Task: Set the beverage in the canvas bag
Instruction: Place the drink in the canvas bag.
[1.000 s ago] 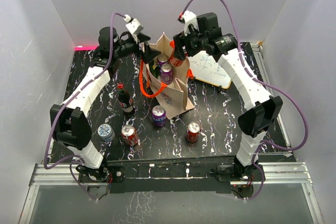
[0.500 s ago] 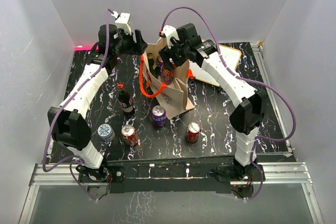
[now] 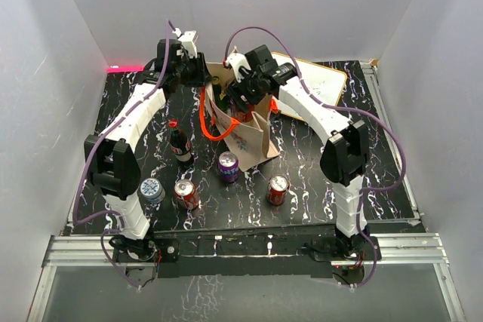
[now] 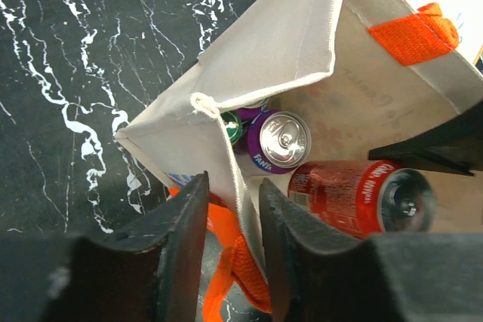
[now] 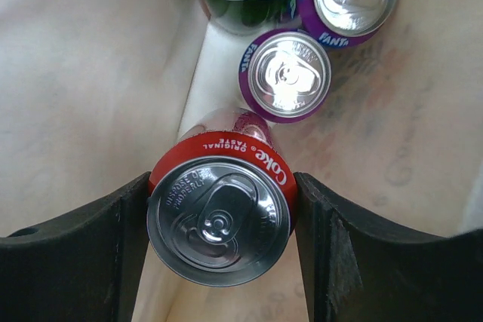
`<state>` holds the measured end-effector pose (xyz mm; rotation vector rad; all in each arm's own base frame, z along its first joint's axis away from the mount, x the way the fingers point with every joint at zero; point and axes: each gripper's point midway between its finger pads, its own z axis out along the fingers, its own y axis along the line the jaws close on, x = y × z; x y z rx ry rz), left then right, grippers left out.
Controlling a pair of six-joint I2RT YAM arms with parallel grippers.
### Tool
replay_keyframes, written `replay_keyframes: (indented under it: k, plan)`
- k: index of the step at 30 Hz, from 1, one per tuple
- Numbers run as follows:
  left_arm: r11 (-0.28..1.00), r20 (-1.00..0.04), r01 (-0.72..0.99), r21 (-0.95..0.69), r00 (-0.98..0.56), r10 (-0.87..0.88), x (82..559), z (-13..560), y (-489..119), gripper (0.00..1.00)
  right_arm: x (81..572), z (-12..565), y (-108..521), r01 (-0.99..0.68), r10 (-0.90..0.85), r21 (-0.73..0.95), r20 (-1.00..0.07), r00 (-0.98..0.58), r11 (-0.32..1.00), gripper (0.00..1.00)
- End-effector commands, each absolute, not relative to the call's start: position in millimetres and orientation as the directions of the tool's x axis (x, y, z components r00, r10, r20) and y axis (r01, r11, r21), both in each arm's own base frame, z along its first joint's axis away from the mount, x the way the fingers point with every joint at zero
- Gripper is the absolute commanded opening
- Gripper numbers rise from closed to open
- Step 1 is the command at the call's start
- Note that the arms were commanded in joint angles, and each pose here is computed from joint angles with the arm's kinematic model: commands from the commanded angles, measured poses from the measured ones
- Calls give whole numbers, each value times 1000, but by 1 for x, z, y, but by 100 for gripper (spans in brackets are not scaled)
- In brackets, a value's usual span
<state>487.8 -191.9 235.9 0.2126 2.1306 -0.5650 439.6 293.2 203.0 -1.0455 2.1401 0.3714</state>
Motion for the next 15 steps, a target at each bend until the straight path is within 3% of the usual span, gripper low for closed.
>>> replay_keyframes:
  k: [1, 6, 10, 15]
  plan:
    - [856, -825, 400, -328, -562, -54, 480, 259, -199, 28, 454, 236, 297, -775, -553, -133, -774, -308, 618, 8]
    - [845, -817, 419, -332, -576, -35, 481, 253, -202, 17, 458, 216, 295, -774, -576, -139, -750, -325, 618, 8]
    - [842, -811, 428, -330, -584, -22, 480, 250, -203, 0, 462, 201, 292, -774, -605, -160, -724, -330, 613, 8]
    - [839, -815, 446, -312, -579, 5, 478, 248, -201, 0, 461, 181, 280, -776, -656, -211, -686, -316, 594, 8]
